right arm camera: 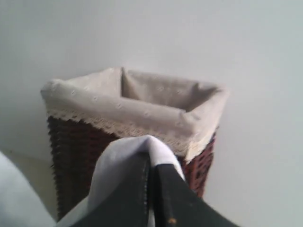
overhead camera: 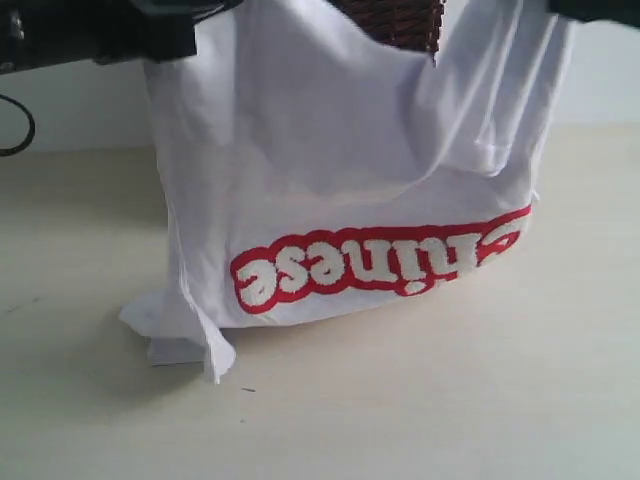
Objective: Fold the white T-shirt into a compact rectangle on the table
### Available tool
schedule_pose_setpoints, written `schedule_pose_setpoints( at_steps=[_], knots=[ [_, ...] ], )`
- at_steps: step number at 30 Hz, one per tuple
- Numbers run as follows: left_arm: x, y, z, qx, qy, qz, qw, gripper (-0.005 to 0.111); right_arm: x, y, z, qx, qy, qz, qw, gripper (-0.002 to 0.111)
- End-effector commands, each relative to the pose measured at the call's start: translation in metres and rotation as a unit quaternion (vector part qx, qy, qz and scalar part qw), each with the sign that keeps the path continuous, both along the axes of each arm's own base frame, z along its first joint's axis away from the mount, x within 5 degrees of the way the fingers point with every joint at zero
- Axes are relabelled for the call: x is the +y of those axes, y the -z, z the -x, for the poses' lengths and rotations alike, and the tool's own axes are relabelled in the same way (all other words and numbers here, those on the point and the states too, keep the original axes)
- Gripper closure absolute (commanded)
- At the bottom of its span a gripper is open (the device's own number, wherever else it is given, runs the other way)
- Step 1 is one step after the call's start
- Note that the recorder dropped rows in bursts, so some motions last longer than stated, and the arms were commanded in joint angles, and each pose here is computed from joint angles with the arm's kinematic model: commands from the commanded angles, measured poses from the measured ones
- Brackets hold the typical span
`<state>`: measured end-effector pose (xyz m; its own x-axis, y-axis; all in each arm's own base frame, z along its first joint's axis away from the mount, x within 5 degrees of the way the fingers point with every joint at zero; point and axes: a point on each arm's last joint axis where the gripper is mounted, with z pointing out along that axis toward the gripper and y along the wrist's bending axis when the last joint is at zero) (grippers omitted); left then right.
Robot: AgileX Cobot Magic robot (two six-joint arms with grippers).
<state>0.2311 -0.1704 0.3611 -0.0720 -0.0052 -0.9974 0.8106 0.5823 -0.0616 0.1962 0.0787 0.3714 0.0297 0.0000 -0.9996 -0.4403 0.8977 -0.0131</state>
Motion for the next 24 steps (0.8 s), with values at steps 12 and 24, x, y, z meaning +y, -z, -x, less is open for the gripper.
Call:
schedule_pose_setpoints(
  at_steps=[12, 24],
  knots=[
    [-0.069, 0.041, 0.058, 0.122, -0.001, -0.076, 0.99, 0.107, -0.016, -0.098, 0.002, 0.046, 0.079, 0.036, 0.995, 0.108],
    [-0.028, 0.172, 0.121, 0.321, 0.073, -0.149, 0.932, 0.107, 0.131, 0.003, -0.033, 0.211, -0.314, 0.151, 0.913, 0.108]
  ],
)
